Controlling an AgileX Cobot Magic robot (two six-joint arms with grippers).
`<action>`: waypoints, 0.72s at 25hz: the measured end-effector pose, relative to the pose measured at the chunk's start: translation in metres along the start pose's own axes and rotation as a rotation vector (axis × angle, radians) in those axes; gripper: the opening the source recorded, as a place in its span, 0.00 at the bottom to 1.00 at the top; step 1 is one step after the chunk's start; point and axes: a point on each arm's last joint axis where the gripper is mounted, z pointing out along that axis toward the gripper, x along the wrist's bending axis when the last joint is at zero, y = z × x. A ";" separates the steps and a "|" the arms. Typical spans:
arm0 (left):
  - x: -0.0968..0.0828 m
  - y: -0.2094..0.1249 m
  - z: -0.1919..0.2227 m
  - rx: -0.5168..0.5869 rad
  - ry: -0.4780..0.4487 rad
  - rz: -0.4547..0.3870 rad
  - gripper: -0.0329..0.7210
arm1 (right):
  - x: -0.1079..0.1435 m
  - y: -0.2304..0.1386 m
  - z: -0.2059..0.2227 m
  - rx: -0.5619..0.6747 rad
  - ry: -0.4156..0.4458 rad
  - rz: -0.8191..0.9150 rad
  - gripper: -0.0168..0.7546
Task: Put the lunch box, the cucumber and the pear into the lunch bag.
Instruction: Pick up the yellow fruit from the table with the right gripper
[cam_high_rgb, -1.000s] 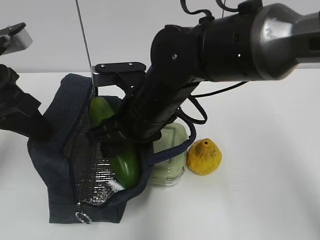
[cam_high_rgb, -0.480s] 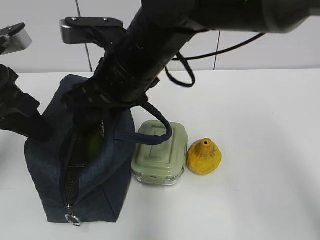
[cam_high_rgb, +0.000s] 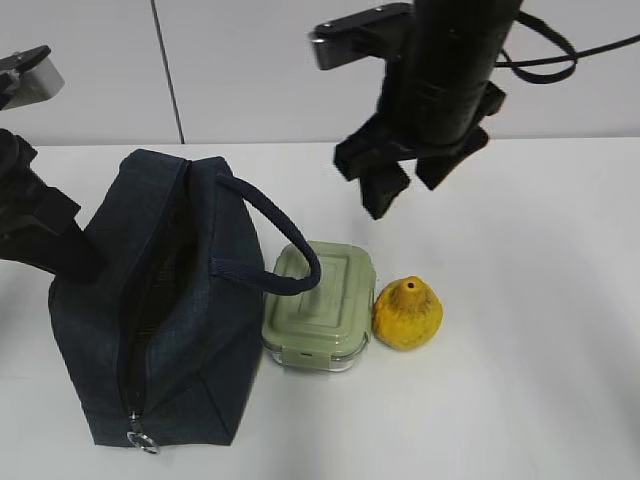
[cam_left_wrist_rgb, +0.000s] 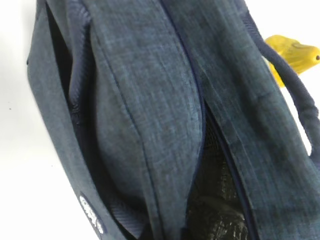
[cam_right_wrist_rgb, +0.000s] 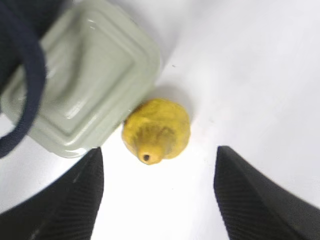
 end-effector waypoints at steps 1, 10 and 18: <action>0.000 0.000 0.000 0.000 0.000 0.000 0.07 | -0.008 -0.002 0.003 0.026 -0.006 0.018 0.71; 0.000 0.000 0.000 0.000 0.000 0.000 0.07 | -0.010 0.000 0.059 0.172 0.022 0.025 0.71; 0.000 0.000 0.000 0.001 0.002 0.001 0.07 | -0.008 -0.005 0.084 0.243 0.031 0.021 0.71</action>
